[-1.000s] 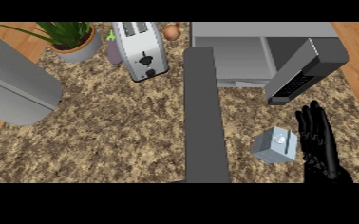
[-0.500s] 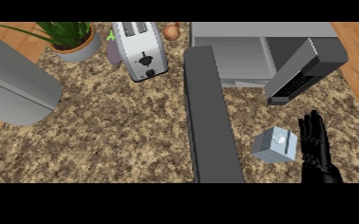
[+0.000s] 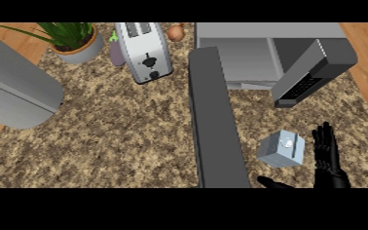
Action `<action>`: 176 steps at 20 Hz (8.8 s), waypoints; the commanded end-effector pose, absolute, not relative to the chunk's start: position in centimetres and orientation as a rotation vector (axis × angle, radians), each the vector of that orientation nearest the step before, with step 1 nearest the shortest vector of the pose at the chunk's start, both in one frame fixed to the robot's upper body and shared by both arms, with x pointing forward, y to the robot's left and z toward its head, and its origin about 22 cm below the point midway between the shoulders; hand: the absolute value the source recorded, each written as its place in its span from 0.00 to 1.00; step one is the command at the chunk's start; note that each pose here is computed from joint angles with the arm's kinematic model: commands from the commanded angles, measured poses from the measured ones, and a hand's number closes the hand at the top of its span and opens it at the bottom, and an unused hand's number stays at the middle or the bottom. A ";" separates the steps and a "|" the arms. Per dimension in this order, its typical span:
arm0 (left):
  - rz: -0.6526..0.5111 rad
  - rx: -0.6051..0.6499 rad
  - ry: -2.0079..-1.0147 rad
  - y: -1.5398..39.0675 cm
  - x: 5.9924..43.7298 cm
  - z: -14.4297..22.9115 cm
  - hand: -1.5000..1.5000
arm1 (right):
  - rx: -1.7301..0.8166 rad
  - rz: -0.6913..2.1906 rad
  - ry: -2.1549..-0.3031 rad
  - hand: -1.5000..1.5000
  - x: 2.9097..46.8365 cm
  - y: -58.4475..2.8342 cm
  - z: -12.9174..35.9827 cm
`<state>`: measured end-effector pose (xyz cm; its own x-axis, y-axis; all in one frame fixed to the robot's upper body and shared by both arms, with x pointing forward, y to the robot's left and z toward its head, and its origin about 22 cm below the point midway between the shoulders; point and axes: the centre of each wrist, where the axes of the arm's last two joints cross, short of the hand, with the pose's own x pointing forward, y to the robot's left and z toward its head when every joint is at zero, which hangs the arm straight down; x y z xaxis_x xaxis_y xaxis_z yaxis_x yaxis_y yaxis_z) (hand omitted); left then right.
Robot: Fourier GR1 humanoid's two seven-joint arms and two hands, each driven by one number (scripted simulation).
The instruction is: Pick up the milk, place it into the microwave and close the microwave
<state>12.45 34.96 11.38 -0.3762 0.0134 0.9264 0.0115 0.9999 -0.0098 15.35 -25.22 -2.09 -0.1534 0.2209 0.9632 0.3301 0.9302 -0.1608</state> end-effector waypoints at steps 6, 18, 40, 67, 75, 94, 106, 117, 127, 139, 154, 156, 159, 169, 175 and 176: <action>0.003 -0.002 -1.960 33.4 10.7 10.3 0.00 | -0.372 -0.064 -1.708 0.00 15.5 -26.8 -6.3; 0.024 0.012 -1.964 33.9 11.8 11.1 0.00 | -0.423 -0.033 -1.700 0.00 16.3 -28.9 -10.8; -0.001 -0.056 -1.949 35.5 11.6 11.3 0.00 | -0.266 0.152 -1.920 1.00 26.9 -30.5 -12.5; 0.029 -0.022 -1.951 36.9 10.4 10.0 0.00 | -0.032 0.276 -2.007 1.00 35.3 -23.8 -2.2; 0.002 -0.042 -1.941 37.4 11.1 10.1 0.00 | -0.287 0.425 -1.957 1.00 40.9 -18.4 1.9; -0.018 -0.076 -1.947 38.0 13.2 9.5 0.00 | -0.787 0.375 -1.938 1.00 43.8 -20.7 3.1; -0.063 -0.109 -1.962 38.0 15.6 10.2 0.00 | -1.079 0.502 -1.830 1.00 43.3 -23.7 2.4; -0.110 -0.073 -1.940 37.4 16.3 9.7 0.00 | -1.137 0.549 -1.820 0.00 43.8 -25.1 3.7; -0.201 -0.186 -1.911 36.7 17.8 8.9 0.00 | -0.838 0.534 -1.894 0.00 44.1 -23.6 3.9; -0.278 -0.354 -1.890 33.7 19.0 7.6 0.00 | -0.408 0.280 -1.941 0.00 42.3 -23.0 0.3; -0.360 -0.493 -1.808 28.0 20.5 7.6 1.00 | 0.032 0.134 -1.858 0.00 36.8 -25.1 -7.1; -0.377 -0.477 -1.782 28.7 20.4 8.4 1.00 | 0.036 0.128 -1.851 0.00 35.2 -25.8 -8.6; -0.356 -0.519 -1.765 26.3 20.0 7.4 1.00 | 0.014 0.100 -1.870 0.00 34.2 -27.5 -9.2; -0.507 -0.495 -1.778 21.4 22.5 8.1 1.00 | -0.011 0.104 -1.825 0.00 27.7 -31.1 -12.5; -0.682 -0.531 -1.779 16.3 24.3 6.5 1.00 | -0.015 0.120 -1.828 0.00 23.3 -32.7 -13.2; -0.703 -0.510 -1.776 14.3 25.6 6.5 1.00 | -0.009 0.095 -1.841 0.00 23.1 -33.2 -13.1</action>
